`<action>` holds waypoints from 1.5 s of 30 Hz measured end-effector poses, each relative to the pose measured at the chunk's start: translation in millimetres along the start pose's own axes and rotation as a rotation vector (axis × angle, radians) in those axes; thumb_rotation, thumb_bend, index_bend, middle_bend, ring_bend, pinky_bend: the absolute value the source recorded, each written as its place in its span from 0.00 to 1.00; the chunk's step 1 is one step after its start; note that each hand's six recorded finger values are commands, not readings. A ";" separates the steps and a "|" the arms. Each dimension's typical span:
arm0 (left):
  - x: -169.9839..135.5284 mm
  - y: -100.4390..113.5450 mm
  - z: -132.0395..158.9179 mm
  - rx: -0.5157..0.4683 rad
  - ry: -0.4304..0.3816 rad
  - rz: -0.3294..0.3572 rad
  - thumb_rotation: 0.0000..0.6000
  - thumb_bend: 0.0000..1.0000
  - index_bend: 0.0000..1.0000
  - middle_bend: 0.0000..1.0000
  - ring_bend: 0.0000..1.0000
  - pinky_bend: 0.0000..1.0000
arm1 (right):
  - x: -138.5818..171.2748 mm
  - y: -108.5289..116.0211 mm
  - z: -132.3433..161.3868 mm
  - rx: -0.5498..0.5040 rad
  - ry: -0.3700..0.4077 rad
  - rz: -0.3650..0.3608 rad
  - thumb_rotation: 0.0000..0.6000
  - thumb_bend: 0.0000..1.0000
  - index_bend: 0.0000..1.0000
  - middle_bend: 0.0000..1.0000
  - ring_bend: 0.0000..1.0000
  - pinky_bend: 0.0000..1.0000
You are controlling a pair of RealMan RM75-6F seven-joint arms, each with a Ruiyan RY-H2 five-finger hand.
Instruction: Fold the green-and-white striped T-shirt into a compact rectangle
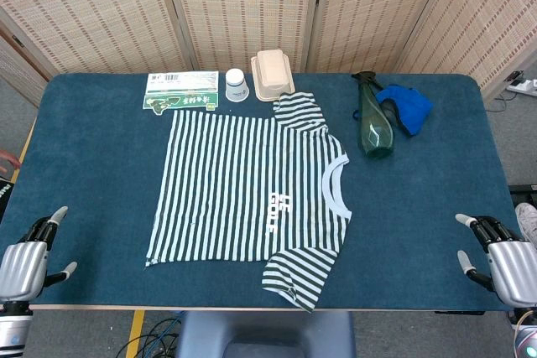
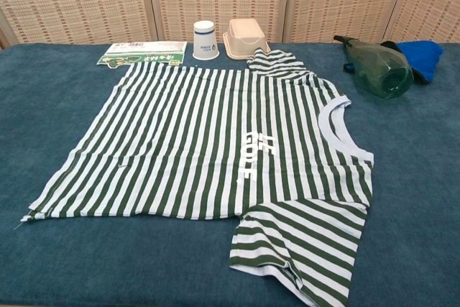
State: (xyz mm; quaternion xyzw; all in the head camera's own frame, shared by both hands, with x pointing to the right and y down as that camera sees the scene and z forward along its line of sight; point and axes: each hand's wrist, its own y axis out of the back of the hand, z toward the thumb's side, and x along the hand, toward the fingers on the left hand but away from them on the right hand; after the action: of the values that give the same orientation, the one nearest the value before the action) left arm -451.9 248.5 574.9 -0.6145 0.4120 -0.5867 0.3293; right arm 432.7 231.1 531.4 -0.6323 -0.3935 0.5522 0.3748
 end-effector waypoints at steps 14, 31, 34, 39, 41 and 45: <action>-2.1 1.9 2.3 0.000 -0.015 0.007 1.00 0.18 0.11 0.22 0.20 0.44 | 4.7 7.8 -1.6 -0.002 0.003 -0.032 1.00 0.39 0.21 0.29 0.26 0.41; 13.3 -26.4 48.4 0.061 -0.287 -0.113 1.00 0.18 0.26 0.57 0.54 0.75 | 7.8 17.1 -1.2 0.003 0.012 -0.058 1.00 0.39 0.20 0.29 0.26 0.41; 18.8 -37.5 60.4 0.065 -0.335 -0.152 1.00 0.18 0.29 0.69 0.65 0.84 | 7.6 17.1 -1.1 0.004 0.011 -0.058 1.00 0.39 0.20 0.29 0.26 0.41; 26.8 -58.6 77.8 0.066 -0.388 -0.220 1.00 0.18 0.31 0.81 0.77 0.91 | 5.3 16.3 -0.5 0.005 0.012 -0.053 1.00 0.39 0.20 0.29 0.26 0.41; 30.6 -69.0 86.6 0.066 -0.407 -0.251 1.00 0.18 0.33 0.84 0.80 0.93 | 3.7 15.8 0.3 0.004 0.015 -0.051 1.00 0.39 0.20 0.29 0.26 0.41; 38.3 -86.4 104.2 0.062 -0.427 -0.288 1.00 0.18 0.38 0.88 0.83 0.94 | 1.3 14.4 1.8 0.005 0.021 -0.045 1.00 0.39 0.20 0.29 0.26 0.41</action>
State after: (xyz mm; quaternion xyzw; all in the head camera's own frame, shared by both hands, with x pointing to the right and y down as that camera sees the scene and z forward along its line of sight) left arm -339.2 244.5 659.0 -0.7665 0.2230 -0.4967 0.3405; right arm 432.2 226.4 517.7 -0.6280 -0.4024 0.5381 0.3927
